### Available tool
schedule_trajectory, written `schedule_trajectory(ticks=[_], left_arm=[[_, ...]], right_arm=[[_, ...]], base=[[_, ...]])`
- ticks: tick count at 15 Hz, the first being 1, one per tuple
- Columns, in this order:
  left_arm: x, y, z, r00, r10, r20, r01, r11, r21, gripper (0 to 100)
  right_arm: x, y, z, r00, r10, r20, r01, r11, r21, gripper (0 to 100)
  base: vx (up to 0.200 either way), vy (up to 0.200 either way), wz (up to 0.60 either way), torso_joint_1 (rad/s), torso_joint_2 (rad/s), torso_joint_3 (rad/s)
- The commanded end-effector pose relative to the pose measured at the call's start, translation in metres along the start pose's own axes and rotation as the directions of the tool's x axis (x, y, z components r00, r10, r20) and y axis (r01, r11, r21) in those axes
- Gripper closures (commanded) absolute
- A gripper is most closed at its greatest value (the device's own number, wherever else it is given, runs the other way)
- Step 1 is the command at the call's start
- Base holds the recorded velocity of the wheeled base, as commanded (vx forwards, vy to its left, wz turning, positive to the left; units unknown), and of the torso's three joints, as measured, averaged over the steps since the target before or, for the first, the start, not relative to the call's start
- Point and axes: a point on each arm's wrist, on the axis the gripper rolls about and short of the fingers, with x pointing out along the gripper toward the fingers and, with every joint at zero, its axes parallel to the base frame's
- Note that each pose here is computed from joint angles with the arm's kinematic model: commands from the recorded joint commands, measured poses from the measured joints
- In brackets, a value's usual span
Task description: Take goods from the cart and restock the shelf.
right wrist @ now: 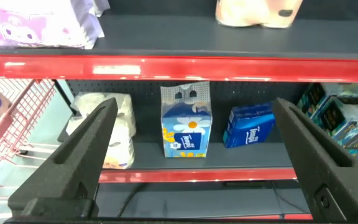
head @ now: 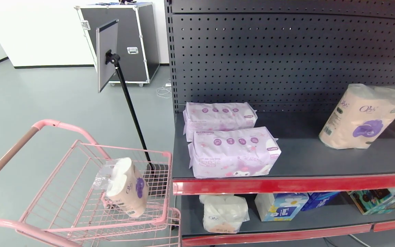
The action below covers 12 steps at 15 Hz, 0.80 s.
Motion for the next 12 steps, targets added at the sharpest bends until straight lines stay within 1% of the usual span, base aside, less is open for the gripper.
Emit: schedule_trajectory(ticks=[1,2,12], left_arm=[[0.0001,0.0000,0.0000,1.000,0.000,-0.001,0.000,1.000,0.000,0],[0.0001,0.0000,0.0000,1.000,0.000,-0.001,0.000,1.000,0.000,0],[0.0001,0.0000,0.0000,1.000,0.000,-0.001,0.000,1.000,0.000,0]], right_arm=[[0.0001,0.0000,0.0000,1.000,0.001,-0.001,-0.001,1.000,0.000,0],[0.0001,0.0000,0.0000,1.000,0.001,-0.001,-0.001,1.000,0.000,0],[0.0001,0.0000,0.0000,1.000,0.001,-0.001,-0.001,1.000,0.000,0]], base=[[0.000,0.000,0.00,0.000,0.00,0.000],[0.000,0.000,0.00,-0.036,0.08,0.076],[0.000,0.000,0.00,-0.137,0.34,0.198]])
